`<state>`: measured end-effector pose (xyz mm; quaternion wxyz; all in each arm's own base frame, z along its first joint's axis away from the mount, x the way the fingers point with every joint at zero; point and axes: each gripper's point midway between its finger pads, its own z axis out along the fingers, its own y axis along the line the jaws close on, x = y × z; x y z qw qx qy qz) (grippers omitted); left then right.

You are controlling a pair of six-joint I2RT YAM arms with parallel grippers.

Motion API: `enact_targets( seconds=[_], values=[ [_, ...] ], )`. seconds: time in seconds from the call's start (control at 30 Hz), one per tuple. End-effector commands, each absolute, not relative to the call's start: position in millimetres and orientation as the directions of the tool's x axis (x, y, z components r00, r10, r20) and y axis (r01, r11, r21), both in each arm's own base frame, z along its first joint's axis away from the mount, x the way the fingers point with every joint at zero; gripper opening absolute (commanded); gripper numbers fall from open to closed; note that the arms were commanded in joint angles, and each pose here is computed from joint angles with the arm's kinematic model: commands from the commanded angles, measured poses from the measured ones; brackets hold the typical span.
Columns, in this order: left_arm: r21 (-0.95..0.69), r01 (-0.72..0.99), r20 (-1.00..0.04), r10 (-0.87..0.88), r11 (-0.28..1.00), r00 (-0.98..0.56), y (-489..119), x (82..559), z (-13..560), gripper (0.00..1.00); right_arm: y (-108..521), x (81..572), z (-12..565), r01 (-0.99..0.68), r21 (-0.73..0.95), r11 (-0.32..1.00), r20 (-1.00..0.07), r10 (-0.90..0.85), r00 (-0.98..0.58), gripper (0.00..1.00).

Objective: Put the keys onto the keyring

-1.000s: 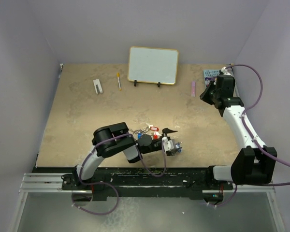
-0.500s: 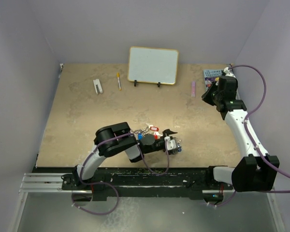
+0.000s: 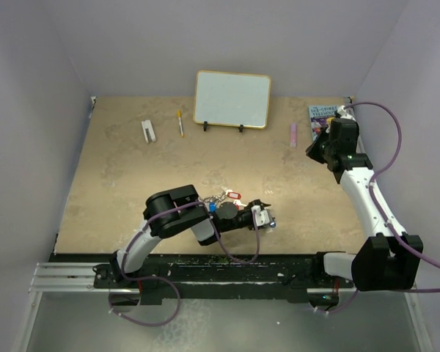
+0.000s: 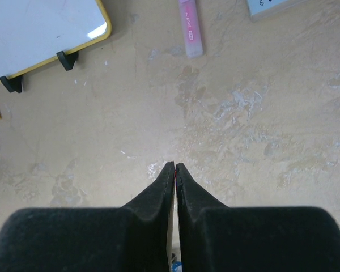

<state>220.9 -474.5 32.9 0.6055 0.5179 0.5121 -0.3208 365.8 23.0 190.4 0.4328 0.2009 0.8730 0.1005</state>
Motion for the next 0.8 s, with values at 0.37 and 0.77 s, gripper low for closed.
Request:
enact_targets(
  seconds=[0.37,0.77],
  values=[
    [0.274,0.930,-0.960,0.126,0.246,0.249,-465,210,30,0.04,19,368,194,0.262,0.341,0.903,-0.732,0.429,-0.529,0.07],
    [0.325,0.833,-0.944,0.091,0.448,0.318,-457,248,68,0.13,15,365,196,0.269,0.320,0.908,-0.739,0.417,-0.529,0.09]
  ],
)
